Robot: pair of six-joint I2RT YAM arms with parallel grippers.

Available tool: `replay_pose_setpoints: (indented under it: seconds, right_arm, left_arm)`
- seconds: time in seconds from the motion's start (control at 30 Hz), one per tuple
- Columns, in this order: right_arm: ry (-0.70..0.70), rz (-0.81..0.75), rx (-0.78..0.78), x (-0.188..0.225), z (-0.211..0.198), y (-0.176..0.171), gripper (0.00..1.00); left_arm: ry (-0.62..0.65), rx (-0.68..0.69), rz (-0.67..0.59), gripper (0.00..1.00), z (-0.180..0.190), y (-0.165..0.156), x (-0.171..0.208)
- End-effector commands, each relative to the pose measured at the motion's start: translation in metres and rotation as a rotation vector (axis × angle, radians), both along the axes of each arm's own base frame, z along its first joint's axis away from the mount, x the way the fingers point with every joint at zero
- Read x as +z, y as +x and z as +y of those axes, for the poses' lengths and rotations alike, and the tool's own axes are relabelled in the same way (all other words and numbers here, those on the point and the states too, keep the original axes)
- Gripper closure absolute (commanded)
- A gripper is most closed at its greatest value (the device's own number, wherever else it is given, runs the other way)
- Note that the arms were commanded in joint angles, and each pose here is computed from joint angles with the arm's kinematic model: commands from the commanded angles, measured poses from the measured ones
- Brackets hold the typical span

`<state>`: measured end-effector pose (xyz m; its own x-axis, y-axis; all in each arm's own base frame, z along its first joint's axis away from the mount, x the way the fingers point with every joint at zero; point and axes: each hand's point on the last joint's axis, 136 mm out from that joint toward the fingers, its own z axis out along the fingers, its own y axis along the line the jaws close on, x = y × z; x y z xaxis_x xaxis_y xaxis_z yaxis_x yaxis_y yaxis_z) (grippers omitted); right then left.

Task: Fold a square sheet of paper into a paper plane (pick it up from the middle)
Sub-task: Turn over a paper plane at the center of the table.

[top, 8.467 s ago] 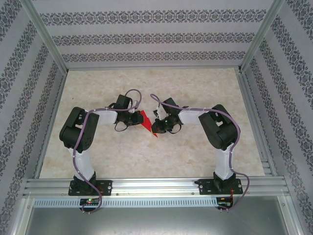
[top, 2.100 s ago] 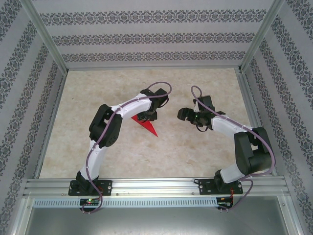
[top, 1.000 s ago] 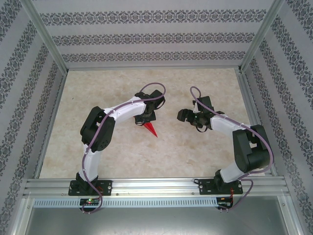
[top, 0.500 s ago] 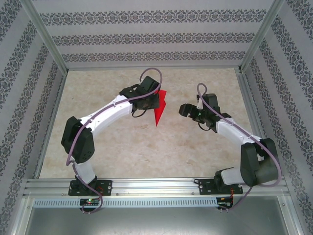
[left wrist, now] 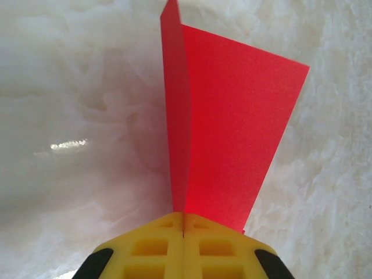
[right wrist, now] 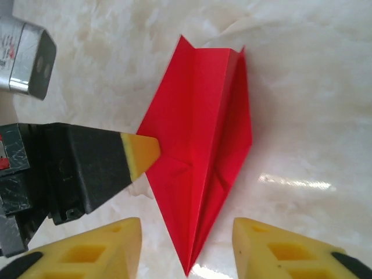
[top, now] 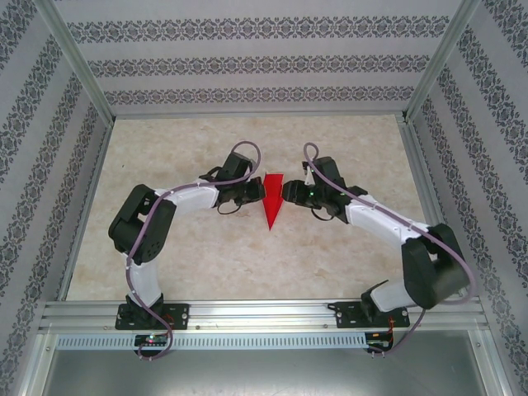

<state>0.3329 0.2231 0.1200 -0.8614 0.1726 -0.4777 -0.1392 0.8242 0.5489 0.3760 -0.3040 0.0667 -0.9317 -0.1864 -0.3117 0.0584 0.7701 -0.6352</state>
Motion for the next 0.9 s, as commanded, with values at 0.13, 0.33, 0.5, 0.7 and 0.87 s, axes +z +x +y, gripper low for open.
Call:
replay_pose_setpoints:
  seconds: [0.13, 0.33, 0.5, 0.7, 0.87]
  right_arm:
    - [-0.019, 0.04, 0.043, -0.015, 0.04, 0.015, 0.68]
    - [-0.074, 0.092, 0.061, -0.037, 0.052, 0.018, 0.69]
    - [-0.111, 0.114, 0.081, -0.044, 0.056, 0.017, 0.69]
    - [-0.144, 0.133, 0.083, -0.051, 0.054, 0.016, 0.69]
    - [-0.141, 0.122, 0.09, -0.047, 0.055, 0.015, 0.71]
  left_arm:
    - [-0.117, 0.027, -0.012, 1.0, 0.006, 0.003, -0.003]
    - [-0.102, 0.054, 0.02, 1.0, 0.022, -0.003, -0.019]
    - [-0.116, 0.05, 0.021, 1.0, 0.023, -0.004, -0.02]
    - [-0.13, 0.033, 0.017, 1.0, 0.02, -0.004, -0.017]
    - [-0.16, 0.016, 0.007, 1.0, 0.015, -0.004, -0.009]
